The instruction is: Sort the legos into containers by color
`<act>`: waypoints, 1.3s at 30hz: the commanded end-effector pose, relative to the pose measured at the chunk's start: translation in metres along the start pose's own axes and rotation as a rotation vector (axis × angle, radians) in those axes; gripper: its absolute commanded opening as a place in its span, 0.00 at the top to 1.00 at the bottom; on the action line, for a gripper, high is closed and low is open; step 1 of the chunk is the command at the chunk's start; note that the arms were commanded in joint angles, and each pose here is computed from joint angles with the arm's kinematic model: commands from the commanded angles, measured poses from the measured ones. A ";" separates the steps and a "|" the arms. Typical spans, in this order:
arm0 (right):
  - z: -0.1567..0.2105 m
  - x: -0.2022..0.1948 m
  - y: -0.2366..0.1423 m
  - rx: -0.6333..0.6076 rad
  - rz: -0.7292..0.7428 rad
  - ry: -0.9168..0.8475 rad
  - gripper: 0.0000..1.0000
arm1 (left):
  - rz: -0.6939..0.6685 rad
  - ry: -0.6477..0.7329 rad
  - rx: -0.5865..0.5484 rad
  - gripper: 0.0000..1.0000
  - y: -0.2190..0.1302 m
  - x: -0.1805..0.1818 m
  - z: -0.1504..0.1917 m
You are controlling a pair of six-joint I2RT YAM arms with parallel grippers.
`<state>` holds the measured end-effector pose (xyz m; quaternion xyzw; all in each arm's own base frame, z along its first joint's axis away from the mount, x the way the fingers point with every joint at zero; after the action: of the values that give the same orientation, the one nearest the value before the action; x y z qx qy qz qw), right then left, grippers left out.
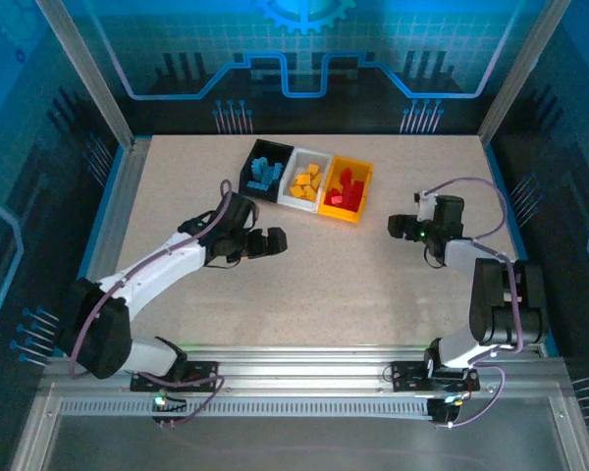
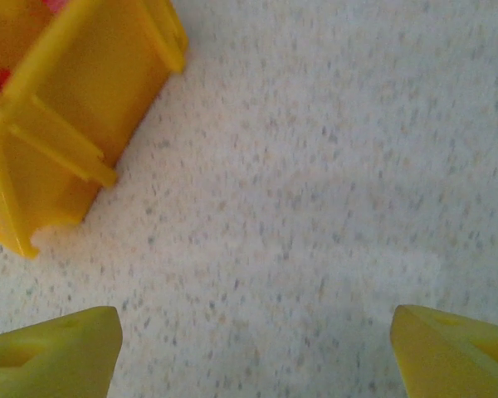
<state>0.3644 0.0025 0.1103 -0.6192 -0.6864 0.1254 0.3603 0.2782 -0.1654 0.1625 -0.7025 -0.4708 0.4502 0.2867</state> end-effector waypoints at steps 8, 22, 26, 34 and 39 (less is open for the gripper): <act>0.000 0.032 -0.002 -0.173 -0.041 -0.218 0.12 | -0.107 0.153 -0.182 0.01 -0.021 0.017 -0.002; 0.014 0.026 -0.007 -0.280 -0.009 -0.228 0.04 | -0.342 0.246 -0.429 0.01 -0.046 0.062 -0.026; 0.014 0.026 -0.007 -0.279 -0.007 -0.228 0.00 | -0.425 0.166 -0.544 0.01 -0.062 0.100 -0.025; 0.014 0.026 -0.007 -0.278 -0.007 -0.228 0.00 | -0.533 0.205 -0.773 0.01 -0.077 0.147 -0.020; 0.014 0.026 -0.007 -0.276 -0.010 -0.225 0.00 | -0.536 0.240 -0.801 0.01 -0.055 0.156 -0.025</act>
<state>0.3480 0.0295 0.1087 -0.6372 -0.7345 0.1034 0.2091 0.2889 0.0009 0.1480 -0.6423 -0.7322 0.1214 0.1912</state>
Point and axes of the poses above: each hand's point on the last joint's axis, 136 mm out from that joint toward the fingers, its own y axis out along the fingers, its own x axis along the line the jaws close on, z = x × y, the point moved 5 cm from there along -y, back along the fingers, and after that the axes turned 12 degrees about y, right-handed, at the moved point
